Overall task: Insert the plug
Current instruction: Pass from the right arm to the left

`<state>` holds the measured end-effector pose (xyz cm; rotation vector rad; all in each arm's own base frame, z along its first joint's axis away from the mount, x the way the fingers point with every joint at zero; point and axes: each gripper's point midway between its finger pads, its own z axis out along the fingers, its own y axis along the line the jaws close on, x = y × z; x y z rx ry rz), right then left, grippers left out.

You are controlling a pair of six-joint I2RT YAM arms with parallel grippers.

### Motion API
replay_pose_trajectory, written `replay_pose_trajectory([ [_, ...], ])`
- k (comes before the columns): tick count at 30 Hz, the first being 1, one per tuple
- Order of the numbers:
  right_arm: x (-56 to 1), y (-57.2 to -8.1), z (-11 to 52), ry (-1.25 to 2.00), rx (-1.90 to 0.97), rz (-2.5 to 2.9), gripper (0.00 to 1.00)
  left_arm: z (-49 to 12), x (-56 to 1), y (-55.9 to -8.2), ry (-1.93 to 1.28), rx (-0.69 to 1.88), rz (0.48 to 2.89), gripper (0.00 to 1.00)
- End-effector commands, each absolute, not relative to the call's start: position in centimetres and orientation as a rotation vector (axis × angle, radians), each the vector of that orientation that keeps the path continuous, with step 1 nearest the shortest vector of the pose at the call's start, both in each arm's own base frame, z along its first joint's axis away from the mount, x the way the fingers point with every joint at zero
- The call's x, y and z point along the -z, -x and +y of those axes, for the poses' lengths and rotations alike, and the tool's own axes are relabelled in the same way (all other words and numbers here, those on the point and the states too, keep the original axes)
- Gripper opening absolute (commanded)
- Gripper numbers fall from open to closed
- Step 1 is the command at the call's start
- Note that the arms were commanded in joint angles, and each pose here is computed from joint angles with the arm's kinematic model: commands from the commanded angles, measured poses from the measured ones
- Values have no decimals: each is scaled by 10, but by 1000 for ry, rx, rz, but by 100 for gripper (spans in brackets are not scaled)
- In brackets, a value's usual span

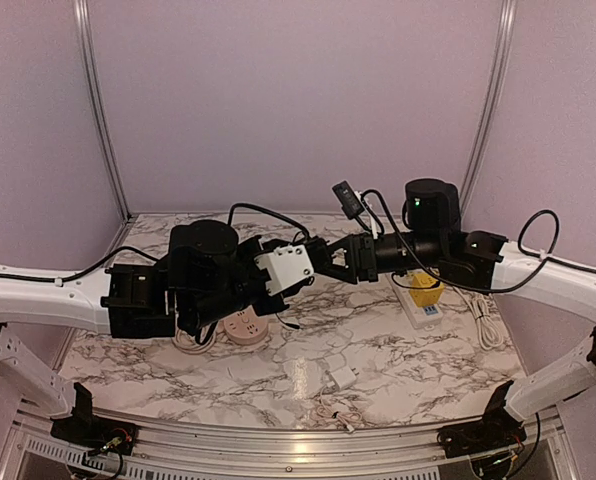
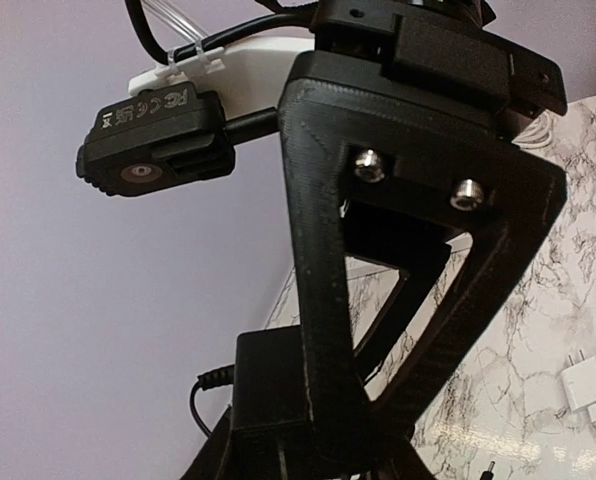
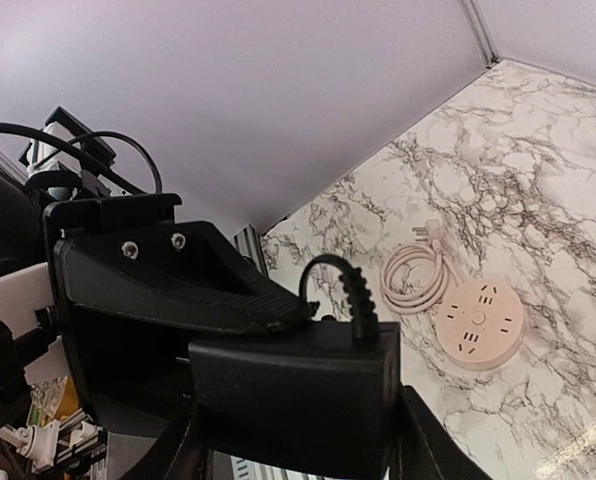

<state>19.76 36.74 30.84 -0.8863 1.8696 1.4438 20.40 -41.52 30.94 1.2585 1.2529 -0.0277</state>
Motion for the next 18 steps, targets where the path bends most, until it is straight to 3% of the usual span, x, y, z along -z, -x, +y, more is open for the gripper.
replay_pose_trajectory([
  [1, -330, -186, 366, 939, -1468, 1770, 54, -422, -323, -207, -1201, 70, 1245, 25],
  [5, -340, -181, 364, 949, -1489, 1707, 71, -420, -325, -206, -1174, 101, 1243, 19],
  [9, -347, -176, 362, 952, -1532, 1667, 82, -416, -331, -205, -1133, 154, 1239, 13],
  [13, -357, -169, 354, 922, -1631, 1616, 89, -408, -337, -201, -1090, 225, 1232, 12],
  [18, -368, -168, 334, 815, -1761, 1530, 89, -391, -351, -194, -997, 371, 1211, 11],
])
